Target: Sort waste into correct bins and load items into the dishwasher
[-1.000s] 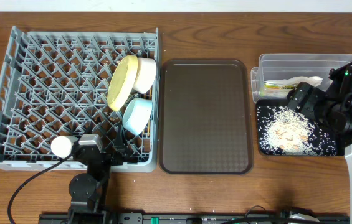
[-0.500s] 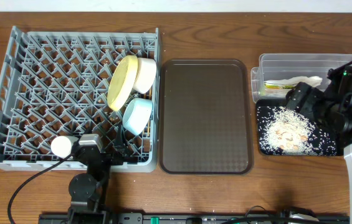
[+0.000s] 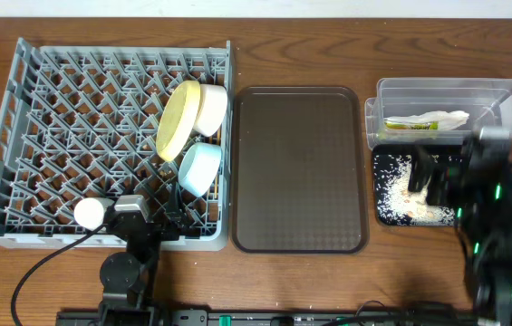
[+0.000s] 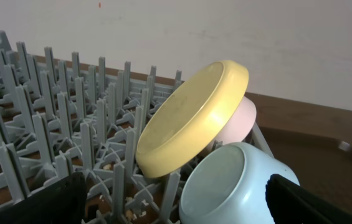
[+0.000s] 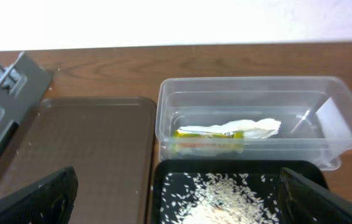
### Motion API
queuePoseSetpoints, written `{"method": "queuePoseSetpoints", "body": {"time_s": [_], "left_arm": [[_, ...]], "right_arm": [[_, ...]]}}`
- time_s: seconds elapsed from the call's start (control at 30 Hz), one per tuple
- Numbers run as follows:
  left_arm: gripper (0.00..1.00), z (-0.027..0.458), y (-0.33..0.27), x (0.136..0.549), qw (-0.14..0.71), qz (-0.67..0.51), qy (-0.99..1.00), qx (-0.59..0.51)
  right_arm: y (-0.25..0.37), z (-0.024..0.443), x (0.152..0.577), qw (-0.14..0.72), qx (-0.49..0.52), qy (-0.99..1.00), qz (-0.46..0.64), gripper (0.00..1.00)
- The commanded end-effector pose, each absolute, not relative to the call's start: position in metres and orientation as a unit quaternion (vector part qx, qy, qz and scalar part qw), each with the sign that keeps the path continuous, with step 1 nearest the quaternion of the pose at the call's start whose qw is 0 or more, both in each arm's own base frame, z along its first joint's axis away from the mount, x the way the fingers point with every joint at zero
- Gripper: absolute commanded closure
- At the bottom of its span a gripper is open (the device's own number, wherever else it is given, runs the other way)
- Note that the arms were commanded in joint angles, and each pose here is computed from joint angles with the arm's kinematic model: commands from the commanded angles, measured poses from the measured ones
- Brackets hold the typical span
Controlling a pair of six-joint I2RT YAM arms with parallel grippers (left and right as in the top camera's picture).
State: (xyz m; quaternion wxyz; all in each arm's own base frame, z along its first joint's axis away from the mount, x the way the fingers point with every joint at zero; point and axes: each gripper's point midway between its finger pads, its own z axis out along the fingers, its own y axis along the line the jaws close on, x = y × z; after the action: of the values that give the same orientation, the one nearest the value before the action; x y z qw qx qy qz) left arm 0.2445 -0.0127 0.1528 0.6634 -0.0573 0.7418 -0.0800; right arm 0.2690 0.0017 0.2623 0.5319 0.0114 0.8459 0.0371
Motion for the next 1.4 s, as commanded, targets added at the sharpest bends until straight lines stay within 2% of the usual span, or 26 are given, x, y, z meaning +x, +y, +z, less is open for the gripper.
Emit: {"method": "queuePoseSetpoints", "body": {"time_s": [0.0, 0.27, 0.57, 0.77, 1.1, 1.37], "left_arm": [[0.07, 0.135, -0.01, 0.244, 0.643, -0.07, 0.76, -0.061], [0.07, 0.135, -0.01, 0.244, 0.643, -0.07, 0.76, -0.061], [0.07, 0.135, -0.01, 0.244, 0.643, -0.07, 0.76, -0.061], [0.07, 0.135, -0.01, 0.244, 0.643, -0.07, 0.76, -0.061], [0.07, 0.135, -0.01, 0.244, 0.643, -0.07, 0.76, -0.061], [0.07, 0.135, -0.01, 0.244, 0.643, -0.07, 0.76, -0.061]], "right_arm": [[0.003, 0.245, 0.251, 0.548, -0.028, 0.836, 0.008, 0.01], [0.004, 0.232, 0.228, 0.639, -0.033, 0.768, 0.0, 0.01], [0.007, 0.193, 0.237, 0.689, -0.039, 0.723, 0.003, 0.01], [0.013, 0.175, 0.246, 0.707, -0.048, 0.705, 0.011, 0.01], [0.014, 0.159, 0.246, 0.683, -0.051, 0.728, 0.013, 0.01], [0.014, 0.159, 0.246, 0.683, -0.051, 0.728, 0.013, 0.01]]}}
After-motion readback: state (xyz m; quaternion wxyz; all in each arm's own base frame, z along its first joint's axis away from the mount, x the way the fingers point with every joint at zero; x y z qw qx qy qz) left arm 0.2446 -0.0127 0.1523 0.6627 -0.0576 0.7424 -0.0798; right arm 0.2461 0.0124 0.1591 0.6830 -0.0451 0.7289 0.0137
